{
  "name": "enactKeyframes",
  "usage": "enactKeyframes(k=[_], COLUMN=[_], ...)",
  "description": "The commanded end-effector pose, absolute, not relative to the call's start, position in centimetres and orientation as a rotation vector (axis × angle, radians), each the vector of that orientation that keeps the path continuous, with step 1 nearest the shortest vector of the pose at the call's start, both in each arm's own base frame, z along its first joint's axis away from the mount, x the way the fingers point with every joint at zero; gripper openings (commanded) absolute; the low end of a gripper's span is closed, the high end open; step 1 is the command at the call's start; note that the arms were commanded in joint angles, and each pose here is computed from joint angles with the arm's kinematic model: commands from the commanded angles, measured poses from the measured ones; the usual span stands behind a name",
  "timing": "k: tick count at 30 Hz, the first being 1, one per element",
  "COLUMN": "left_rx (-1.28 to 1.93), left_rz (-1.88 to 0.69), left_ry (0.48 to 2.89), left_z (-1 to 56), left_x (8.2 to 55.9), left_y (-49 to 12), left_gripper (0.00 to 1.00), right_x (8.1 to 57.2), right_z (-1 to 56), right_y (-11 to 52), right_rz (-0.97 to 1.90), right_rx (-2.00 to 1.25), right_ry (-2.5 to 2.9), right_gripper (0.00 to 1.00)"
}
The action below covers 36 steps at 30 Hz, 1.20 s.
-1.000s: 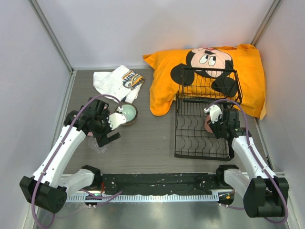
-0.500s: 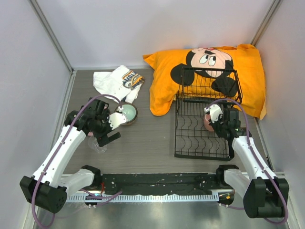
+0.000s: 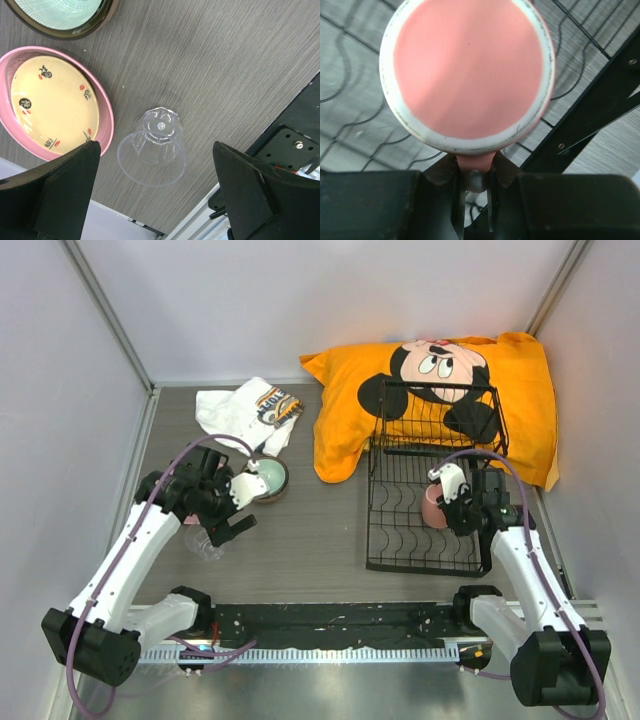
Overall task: Unload the mixed dishes from the dish rack
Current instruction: Pick up the cup from the dish rack.
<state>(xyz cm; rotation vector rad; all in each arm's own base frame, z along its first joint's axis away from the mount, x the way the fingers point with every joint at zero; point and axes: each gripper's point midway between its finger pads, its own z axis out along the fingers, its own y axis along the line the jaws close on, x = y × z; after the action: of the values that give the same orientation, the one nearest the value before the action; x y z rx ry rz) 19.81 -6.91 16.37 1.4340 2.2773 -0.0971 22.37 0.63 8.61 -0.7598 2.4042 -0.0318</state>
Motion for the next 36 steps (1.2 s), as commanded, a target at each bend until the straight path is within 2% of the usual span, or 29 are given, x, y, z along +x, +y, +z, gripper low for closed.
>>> enactKeyframes(k=[1,9,23,32,36], left_rx=[1.364,1.211,0.944,0.878,0.872], left_rz=[-0.181,-0.428,-1.190,-1.450,-1.557], left_ry=[2.207,2.062,1.755,1.626,1.576], left_z=[18.5,22.7,32.6,36.8,38.4], left_x=[21.0,22.3,23.9,24.5,23.9], left_y=[-8.8,-13.4,-23.7,-29.1,-32.0], left_gripper=[1.00,1.00,0.97,0.94,0.94], right_x=[23.8,23.0,19.1,20.3,21.8], right_z=[14.7,20.7,29.5,34.4,36.9], right_y=[3.1,6.0,12.7,14.2,14.5], right_rz=[0.083,0.266,0.741,0.831,0.815], right_rx=[-0.740,-0.736,-0.864,-0.896,-0.854], right_ry=[2.238,2.127,1.880,1.742,1.656], right_gripper=[0.04,0.03,0.03,0.04,0.01])
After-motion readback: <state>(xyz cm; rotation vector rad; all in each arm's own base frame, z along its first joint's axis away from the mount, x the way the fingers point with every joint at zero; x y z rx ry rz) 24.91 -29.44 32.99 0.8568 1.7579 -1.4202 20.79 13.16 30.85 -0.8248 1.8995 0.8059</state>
